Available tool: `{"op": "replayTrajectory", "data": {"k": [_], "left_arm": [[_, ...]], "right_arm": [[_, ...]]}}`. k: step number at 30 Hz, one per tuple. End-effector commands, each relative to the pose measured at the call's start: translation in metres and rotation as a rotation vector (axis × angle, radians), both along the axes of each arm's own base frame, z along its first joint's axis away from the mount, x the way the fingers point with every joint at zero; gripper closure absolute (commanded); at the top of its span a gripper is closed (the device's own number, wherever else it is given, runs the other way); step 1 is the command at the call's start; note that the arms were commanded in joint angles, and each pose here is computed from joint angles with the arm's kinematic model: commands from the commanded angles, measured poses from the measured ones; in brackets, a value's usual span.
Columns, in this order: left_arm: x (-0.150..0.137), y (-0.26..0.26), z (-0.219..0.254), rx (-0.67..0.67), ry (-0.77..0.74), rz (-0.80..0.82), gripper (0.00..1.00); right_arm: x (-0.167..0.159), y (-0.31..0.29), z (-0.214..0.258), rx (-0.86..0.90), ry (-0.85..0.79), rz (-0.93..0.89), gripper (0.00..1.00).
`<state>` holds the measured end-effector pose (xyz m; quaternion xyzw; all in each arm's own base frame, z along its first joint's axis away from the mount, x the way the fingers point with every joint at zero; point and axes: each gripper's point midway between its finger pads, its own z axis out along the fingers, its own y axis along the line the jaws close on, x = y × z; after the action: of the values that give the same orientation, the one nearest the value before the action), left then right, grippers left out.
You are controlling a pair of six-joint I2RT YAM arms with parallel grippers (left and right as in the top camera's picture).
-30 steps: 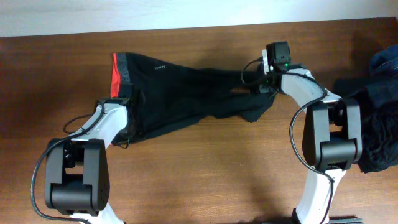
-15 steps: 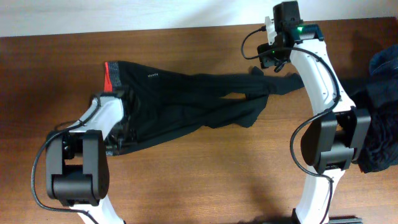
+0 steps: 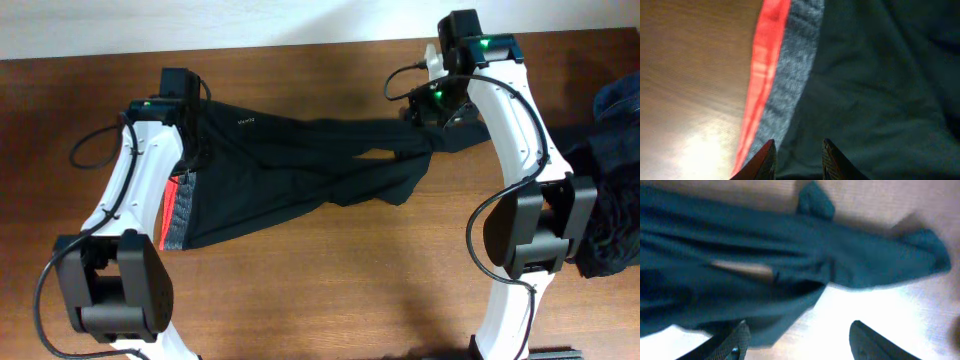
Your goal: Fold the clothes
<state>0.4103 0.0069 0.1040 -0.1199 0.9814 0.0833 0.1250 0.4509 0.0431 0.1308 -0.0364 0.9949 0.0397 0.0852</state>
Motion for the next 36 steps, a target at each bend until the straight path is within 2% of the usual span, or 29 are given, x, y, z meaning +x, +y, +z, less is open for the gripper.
{"op": "replayTrajectory", "data": {"k": [1, 12, 19, 23, 30, 36], "left_arm": [[-0.004, -0.006, -0.016, -0.04, 0.017, -0.008, 0.69], [0.01, -0.003, -0.031, -0.043, -0.056, -0.001, 0.7], [0.02, -0.002, -0.052, -0.035, -0.091, 0.001, 0.7], [0.025, -0.001, -0.065, -0.027, -0.085, -0.014, 0.7], [0.022, 0.008, -0.091, -0.011, -0.029, -0.013, 0.7], [0.012, 0.034, -0.113, 0.031, 0.037, 0.042, 0.7]], "right_arm": [[-0.008, 0.006, 0.002, 0.032, 0.04, -0.037, 0.29], [-0.053, 0.003, -0.007, 0.016, 0.227, -0.055, 0.23], [-0.07, 0.002, -0.024, 0.009, 0.31, -0.116, 0.19], [-0.061, 0.002, -0.031, 0.014, 0.273, -0.115, 0.17], [-0.026, 0.0, -0.033, -0.001, 0.127, -0.1, 0.16], [-0.007, -0.006, -0.031, -0.03, 0.05, -0.101, 0.06]]}}
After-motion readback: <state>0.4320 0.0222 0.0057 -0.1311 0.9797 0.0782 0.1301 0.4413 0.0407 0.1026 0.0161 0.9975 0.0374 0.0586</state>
